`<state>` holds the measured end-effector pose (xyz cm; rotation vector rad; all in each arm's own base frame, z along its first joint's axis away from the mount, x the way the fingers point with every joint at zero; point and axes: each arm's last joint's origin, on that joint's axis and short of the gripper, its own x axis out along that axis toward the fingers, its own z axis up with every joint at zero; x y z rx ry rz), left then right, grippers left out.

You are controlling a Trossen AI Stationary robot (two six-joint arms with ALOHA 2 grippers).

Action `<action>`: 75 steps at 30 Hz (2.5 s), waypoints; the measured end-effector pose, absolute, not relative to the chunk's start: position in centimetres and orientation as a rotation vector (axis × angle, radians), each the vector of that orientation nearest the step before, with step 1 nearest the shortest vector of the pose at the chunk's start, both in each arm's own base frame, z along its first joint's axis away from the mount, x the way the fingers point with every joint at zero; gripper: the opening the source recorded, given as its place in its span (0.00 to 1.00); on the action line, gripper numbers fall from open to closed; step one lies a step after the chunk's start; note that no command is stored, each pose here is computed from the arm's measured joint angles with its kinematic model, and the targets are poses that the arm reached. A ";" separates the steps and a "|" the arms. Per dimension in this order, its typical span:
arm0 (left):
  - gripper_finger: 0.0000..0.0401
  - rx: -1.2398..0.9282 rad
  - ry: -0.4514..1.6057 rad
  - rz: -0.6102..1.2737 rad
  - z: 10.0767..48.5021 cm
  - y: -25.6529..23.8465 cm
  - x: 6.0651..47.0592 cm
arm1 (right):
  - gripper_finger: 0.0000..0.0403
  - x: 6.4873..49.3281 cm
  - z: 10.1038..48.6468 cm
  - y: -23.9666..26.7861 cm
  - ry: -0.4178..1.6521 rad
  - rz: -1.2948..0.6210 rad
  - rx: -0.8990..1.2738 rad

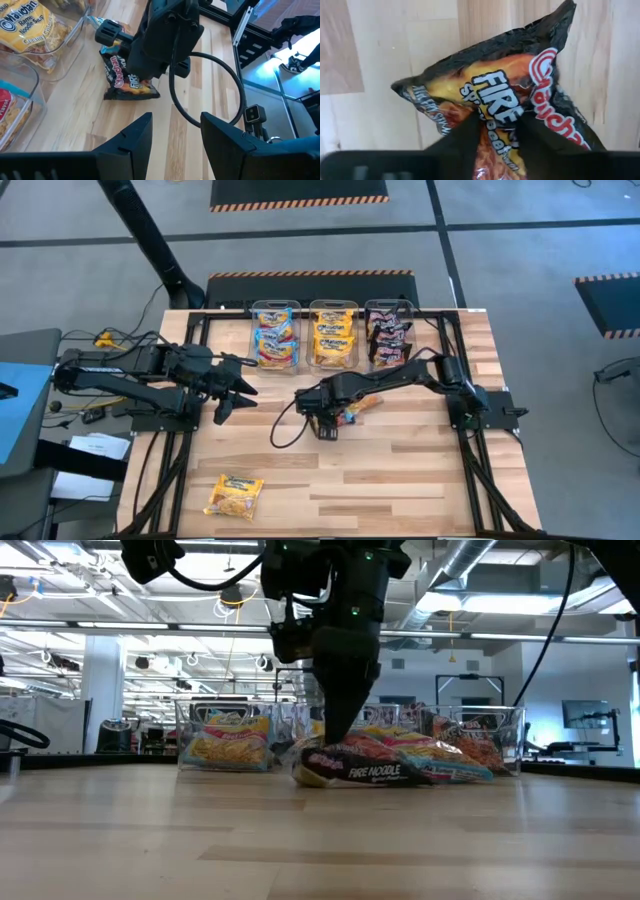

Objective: Sort Maruchan noodles
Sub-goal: Put the black noodle pack into the right transparent bin

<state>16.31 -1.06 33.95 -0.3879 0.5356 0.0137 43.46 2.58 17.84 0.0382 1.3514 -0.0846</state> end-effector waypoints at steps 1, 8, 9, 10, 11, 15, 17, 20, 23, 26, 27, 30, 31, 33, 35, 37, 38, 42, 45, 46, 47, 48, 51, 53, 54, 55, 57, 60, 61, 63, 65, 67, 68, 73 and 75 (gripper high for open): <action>0.38 -0.388 0.536 0.014 33.9 -1.1 16.3 | 0.32 43.4 17.9 2.6 1.351 -0.082 0.047; 0.38 -0.386 0.536 0.013 33.9 -1.1 16.3 | 0.03 43.5 18.5 3.1 1.354 -0.029 0.114; 0.38 -0.384 0.536 0.013 33.9 -1.1 16.3 | 0.04 43.6 18.7 3.3 1.357 -0.024 0.127; 0.38 -0.384 0.536 0.013 33.9 -1.1 16.3 | 0.04 43.7 19.0 3.5 1.361 -0.017 0.138; 0.38 -0.384 0.536 0.013 33.9 -1.1 16.3 | 0.03 43.8 19.4 3.8 1.361 -0.009 0.141; 0.38 -0.381 0.536 0.012 33.9 -1.1 16.3 | 0.01 44.4 22.3 4.7 1.311 0.009 0.139; 0.38 -0.381 0.536 0.012 33.9 -1.1 16.3 | 0.01 44.5 24.0 5.0 1.295 0.001 0.143; 0.38 -0.381 0.537 0.012 33.9 -1.1 16.3 | 0.01 44.7 26.4 5.4 1.243 -0.003 0.131; 0.38 -0.381 0.537 0.013 33.9 -1.1 16.3 | 0.01 44.4 28.7 5.5 1.217 -0.035 0.100; 0.38 -0.381 0.540 0.013 33.9 -1.1 16.3 | 0.01 43.6 31.1 5.6 1.213 -0.120 0.026; 0.38 -0.380 0.542 0.014 33.9 -1.1 16.3 | 0.01 43.2 31.9 5.6 1.212 -0.156 -0.003; 0.38 -0.380 0.542 0.016 33.9 -1.0 16.3 | 0.01 42.1 33.8 5.2 1.213 -0.282 -0.060; 0.38 -0.377 0.540 0.023 33.9 -1.0 16.3 | 0.01 41.6 34.3 5.0 1.204 -0.322 -0.074; 0.38 -0.371 0.535 0.045 33.9 -1.0 16.3 | 0.01 40.4 35.3 4.6 1.193 -0.392 -0.087; 0.38 -0.365 0.530 0.067 33.9 -0.9 16.3 | 0.01 39.1 36.5 4.2 1.173 -0.483 -0.099; 0.38 -0.360 0.524 0.088 33.9 -0.8 16.3 | 0.01 38.1 37.5 3.9 1.130 -0.573 -0.123; 0.38 -0.359 0.520 0.098 33.9 -0.8 16.3 | 0.01 37.8 38.1 3.8 1.097 -0.604 -0.135; 0.38 -0.351 0.510 0.140 33.9 -0.7 16.3 | 0.01 35.8 40.1 2.9 0.988 -0.746 -0.173; 0.38 -0.340 0.497 0.181 34.0 -0.5 16.3 | 0.01 34.3 40.4 2.2 0.945 -0.850 -0.186; 0.38 -0.336 0.494 0.198 34.0 -0.5 16.3 | 0.01 33.8 40.3 2.0 0.933 -0.886 -0.188; 0.38 -0.331 0.490 0.214 34.0 -0.5 16.3 | 0.01 33.2 40.1 1.7 0.925 -0.923 -0.193; 0.38 -0.327 0.482 0.231 34.0 -0.4 16.3 | 0.01 32.7 39.8 1.4 0.920 -0.957 -0.193; 0.38 -0.312 0.469 0.286 34.0 -0.2 16.3 | 0.01 30.8 38.3 0.3 0.934 -1.045 -0.192; 0.38 -0.303 0.461 0.318 34.0 -0.1 16.3 | 0.01 29.7 36.9 -0.4 0.965 -1.091 -0.197; 0.38 -0.300 0.458 0.333 34.0 -0.1 16.3 | 0.01 29.2 36.1 -0.8 0.982 -1.114 -0.200; 0.38 -0.297 0.455 0.345 34.0 -0.1 16.3 | 0.01 28.8 35.4 -1.1 0.997 -1.135 -0.194; 0.38 -0.291 0.449 0.368 34.1 0.0 16.3 | 0.01 28.0 33.9 -1.9 1.035 -1.180 -0.191; 0.38 -0.282 0.441 0.402 34.1 0.1 16.2 | 0.01 27.4 31.5 -2.9 1.105 -1.230 -0.206; 0.38 -0.278 0.438 0.413 34.1 0.2 16.2 | 0.01 27.2 30.8 -3.2 1.132 -1.241 -0.216; 0.38 -0.272 0.432 0.434 34.1 0.2 16.2 | 0.01 27.0 29.5 -3.8 1.168 -1.261 -0.225; 0.38 -0.268 0.429 0.448 34.1 0.3 16.2 | 0.01 26.9 28.3 -4.3 1.184 -1.272 -0.225; 0.38 -0.265 0.426 0.459 34.1 0.3 16.2 | 0.01 26.9 27.2 -4.6 1.188 -1.274 -0.223; 0.38 -0.263 0.425 0.464 34.1 0.3 16.2 | 0.01 26.8 26.9 -4.8 1.190 -1.278 -0.220; 0.38 -0.260 0.425 0.475 34.1 0.5 16.2 | 0.01 27.0 25.5 -5.3 1.204 -1.247 -0.254; 0.38 -0.252 0.426 0.480 34.1 0.6 16.2 | 0.01 27.4 25.0 -5.5 1.190 -1.229 -0.274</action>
